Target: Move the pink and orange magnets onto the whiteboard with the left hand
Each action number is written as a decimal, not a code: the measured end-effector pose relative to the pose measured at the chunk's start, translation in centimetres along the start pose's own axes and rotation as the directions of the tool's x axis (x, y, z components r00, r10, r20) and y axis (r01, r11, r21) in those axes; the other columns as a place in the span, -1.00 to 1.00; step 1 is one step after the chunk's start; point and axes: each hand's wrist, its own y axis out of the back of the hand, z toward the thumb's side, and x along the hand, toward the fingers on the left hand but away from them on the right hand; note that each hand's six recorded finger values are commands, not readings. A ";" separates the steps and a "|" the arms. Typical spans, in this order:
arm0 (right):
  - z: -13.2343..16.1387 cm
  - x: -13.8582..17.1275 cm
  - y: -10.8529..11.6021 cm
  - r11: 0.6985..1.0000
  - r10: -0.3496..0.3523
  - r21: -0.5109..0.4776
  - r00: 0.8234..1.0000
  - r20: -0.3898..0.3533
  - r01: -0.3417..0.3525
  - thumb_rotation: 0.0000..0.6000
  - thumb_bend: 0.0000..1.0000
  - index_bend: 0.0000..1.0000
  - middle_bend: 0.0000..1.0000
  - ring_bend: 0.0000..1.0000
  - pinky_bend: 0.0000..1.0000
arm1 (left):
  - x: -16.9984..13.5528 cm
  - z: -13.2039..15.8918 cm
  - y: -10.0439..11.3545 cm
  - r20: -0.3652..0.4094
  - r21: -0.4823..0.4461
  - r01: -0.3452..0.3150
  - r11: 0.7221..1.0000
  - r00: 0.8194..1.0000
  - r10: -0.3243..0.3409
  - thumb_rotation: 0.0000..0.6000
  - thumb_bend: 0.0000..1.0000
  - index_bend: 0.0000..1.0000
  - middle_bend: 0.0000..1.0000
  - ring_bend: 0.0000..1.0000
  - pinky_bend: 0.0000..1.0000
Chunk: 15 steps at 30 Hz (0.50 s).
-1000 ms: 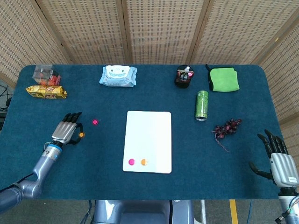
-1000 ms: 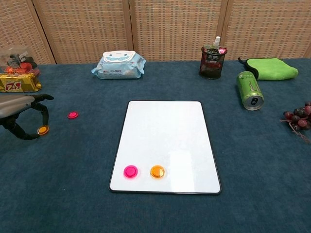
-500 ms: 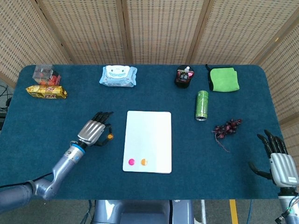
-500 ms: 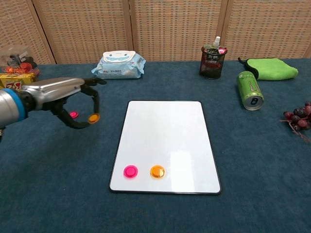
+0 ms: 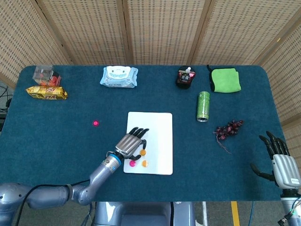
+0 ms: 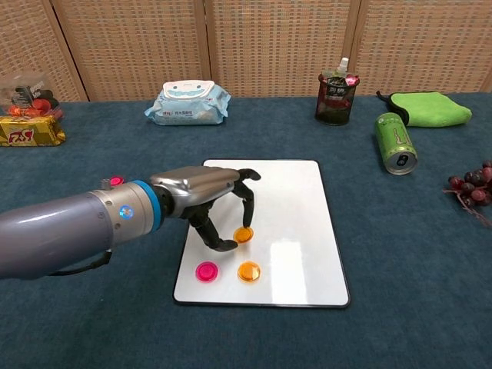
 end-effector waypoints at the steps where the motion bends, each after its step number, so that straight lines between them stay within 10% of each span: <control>1: 0.0 0.0 0.0 1.000 0.001 0.000 1.000 0.000 -0.001 1.00 -0.38 -0.80 -1.00 -1.00 -1.00 | 0.2 0.3 -0.2 -0.003 -0.003 0.006 1.000 1.000 -0.006 1.00 -0.33 0.22 -1.00 -1.00 -1.00; 15: 0.0 0.0 0.0 1.000 0.000 -0.003 1.000 0.001 0.000 1.00 -0.38 -0.80 -1.00 -1.00 -1.00 | 1.0 1.4 -0.5 -0.025 0.020 0.002 1.000 1.000 -0.002 1.00 -0.33 0.22 -1.00 -1.00 -1.00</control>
